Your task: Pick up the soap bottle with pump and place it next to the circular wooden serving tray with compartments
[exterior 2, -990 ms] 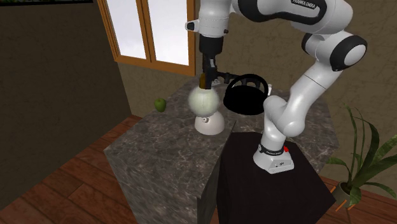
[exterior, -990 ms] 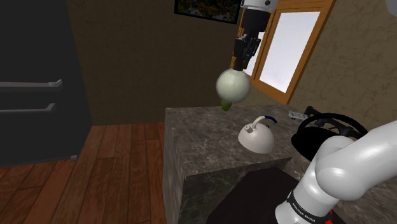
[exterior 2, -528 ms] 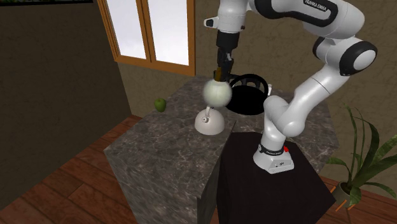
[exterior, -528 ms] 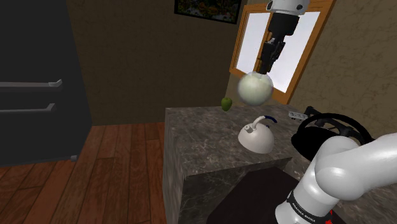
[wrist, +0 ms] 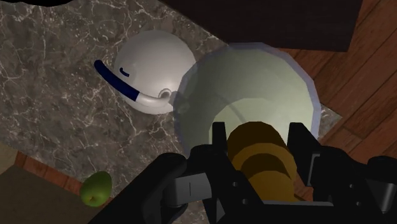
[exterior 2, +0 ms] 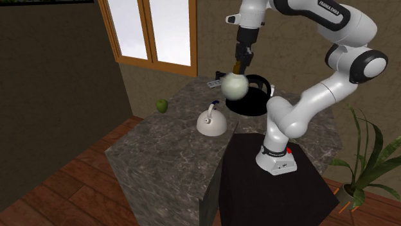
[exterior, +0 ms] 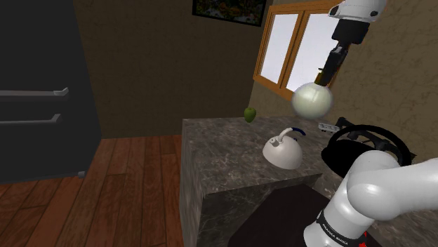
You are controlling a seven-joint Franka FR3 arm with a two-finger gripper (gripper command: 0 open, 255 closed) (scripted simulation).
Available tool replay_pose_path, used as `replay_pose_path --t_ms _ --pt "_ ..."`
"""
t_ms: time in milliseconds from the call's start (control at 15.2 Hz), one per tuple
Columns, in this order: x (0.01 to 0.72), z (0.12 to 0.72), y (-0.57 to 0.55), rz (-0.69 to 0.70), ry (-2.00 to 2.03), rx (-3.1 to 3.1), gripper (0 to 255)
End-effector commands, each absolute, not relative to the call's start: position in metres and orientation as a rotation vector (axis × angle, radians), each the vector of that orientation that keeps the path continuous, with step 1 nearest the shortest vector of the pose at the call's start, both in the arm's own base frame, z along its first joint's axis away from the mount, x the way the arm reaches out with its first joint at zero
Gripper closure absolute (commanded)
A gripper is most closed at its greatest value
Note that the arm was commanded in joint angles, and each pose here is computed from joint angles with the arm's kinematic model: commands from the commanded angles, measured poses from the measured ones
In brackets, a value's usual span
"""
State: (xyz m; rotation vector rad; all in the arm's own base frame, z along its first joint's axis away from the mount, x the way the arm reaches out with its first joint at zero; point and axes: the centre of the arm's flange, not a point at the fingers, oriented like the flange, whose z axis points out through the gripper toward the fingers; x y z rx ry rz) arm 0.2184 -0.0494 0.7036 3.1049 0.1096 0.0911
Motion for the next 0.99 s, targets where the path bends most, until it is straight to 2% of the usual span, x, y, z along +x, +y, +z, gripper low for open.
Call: replay_pose_path --t_ms 0,924 --pt "0.198 0.702 -0.068 0.090 0.111 3.105 255" --pt "0.060 0.702 -0.190 0.090 0.111 3.105 255"
